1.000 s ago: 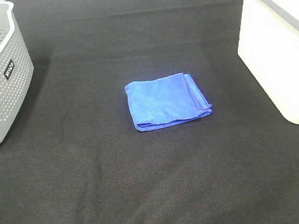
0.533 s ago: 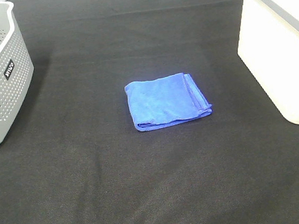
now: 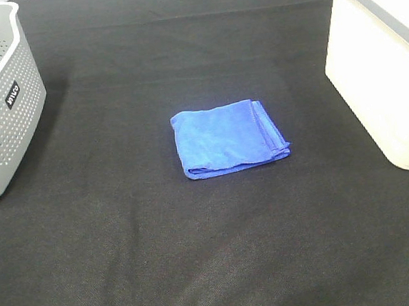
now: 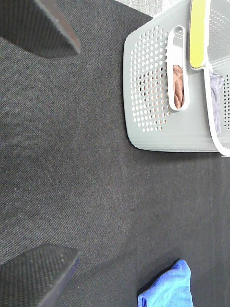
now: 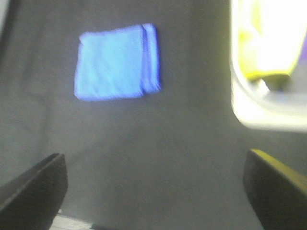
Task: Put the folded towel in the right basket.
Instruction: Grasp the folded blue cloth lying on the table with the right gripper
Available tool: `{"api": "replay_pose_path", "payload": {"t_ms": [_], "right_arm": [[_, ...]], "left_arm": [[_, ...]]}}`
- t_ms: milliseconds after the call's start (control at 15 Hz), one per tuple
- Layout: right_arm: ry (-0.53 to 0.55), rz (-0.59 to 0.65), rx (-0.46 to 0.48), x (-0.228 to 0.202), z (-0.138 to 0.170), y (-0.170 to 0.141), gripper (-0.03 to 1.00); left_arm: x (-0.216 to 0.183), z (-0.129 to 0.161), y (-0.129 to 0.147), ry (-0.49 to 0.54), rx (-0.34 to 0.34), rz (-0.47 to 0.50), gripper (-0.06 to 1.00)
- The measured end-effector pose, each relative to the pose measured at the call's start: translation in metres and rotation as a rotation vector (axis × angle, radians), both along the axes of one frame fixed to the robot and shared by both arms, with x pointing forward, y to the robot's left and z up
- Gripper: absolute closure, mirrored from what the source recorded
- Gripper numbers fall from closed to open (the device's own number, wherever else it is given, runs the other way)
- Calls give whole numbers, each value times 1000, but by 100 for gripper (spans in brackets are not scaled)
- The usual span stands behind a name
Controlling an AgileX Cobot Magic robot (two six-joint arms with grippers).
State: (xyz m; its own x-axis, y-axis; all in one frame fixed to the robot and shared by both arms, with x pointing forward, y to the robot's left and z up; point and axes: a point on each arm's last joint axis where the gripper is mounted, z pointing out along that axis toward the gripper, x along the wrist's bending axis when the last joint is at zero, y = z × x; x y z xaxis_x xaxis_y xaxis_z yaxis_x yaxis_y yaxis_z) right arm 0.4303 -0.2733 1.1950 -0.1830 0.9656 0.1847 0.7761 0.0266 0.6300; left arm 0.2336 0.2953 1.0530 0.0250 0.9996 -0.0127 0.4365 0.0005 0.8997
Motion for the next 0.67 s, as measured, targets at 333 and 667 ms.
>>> {"api": "replay_pose_path", "payload": {"t_ms": [333,667], "right_arm": [[112,182,157,85,-27,38,1],[331,220,130,200,-136,97,2]], "left_arm": [[0,0,0,0,0,0,-3],[0,0,0,0,0,0,-3]]}}
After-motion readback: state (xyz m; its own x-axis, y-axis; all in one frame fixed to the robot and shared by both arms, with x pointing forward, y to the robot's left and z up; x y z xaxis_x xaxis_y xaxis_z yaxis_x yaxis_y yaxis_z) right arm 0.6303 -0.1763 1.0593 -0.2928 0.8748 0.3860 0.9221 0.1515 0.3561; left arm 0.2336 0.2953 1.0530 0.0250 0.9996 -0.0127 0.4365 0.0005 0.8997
